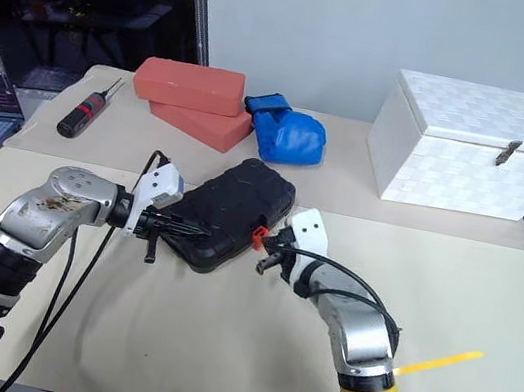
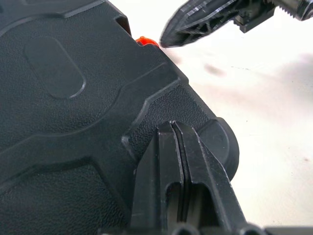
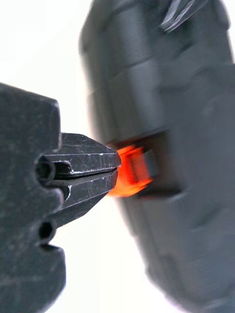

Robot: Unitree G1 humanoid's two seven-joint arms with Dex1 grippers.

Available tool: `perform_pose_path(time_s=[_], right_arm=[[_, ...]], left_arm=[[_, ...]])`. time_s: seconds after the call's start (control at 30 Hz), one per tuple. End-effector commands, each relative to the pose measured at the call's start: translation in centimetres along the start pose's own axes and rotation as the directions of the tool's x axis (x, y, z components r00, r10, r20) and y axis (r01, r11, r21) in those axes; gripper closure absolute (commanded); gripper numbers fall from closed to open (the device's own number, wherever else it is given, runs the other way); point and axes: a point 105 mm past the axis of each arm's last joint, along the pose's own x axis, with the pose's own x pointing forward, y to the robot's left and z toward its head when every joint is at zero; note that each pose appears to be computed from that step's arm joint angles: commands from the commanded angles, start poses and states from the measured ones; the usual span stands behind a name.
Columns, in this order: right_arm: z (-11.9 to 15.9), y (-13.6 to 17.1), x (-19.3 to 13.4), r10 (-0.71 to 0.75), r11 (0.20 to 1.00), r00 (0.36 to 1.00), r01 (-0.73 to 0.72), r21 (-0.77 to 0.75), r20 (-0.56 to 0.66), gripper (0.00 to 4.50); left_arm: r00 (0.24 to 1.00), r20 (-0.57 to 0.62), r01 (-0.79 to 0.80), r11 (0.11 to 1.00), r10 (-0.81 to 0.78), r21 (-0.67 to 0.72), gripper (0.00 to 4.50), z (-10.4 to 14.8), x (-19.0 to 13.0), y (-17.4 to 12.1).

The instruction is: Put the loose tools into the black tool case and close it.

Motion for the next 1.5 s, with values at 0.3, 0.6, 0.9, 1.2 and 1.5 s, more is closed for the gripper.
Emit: perform_pose_path(time_s=[0.3, 0.6, 0.9, 1.2, 1.5], right_arm=[[-0.9, 1.6, 2.6, 0.007, 0.998, 0.998, -0.01, -0.054, -0.064, 4.5], [1.3, 1.6, 4.7, -0.028, 0.999, 0.994, 0.032, -0.031, 0.106, 4.5], [0.4, 1.9, 4.4, -0.028, 0.995, 0.996, 0.036, -0.095, 0.086, 4.5], [-0.2, 1.8, 1.4, -0.018, 0.999, 0.999, 0.02, -0.046, 0.043, 4.5], [0.3, 1.1, 3.4, -0.058, 0.998, 0.997, 0.059, -0.024, 0.042, 4.5]], left_arm=[[0.997, -0.077, -0.004, 0.999, 0.0, -0.04, 4.44, -1.6, 0.6, -0.3], [0.997, -0.08, 0.001, 0.998, -0.005, -0.056, 4.44, -2.0, 0.7, -0.7], [0.997, -0.077, 0.002, 0.998, -0.007, -0.06, 4.44, -2.1, 0.9, -1.0], [0.997, -0.08, -0.003, 0.998, -0.003, -0.066, 4.44, -2.4, 0.9, -1.0], [0.997, -0.081, -0.001, 0.998, -0.005, -0.066, 4.44, -2.4, 1.0, -0.9]])
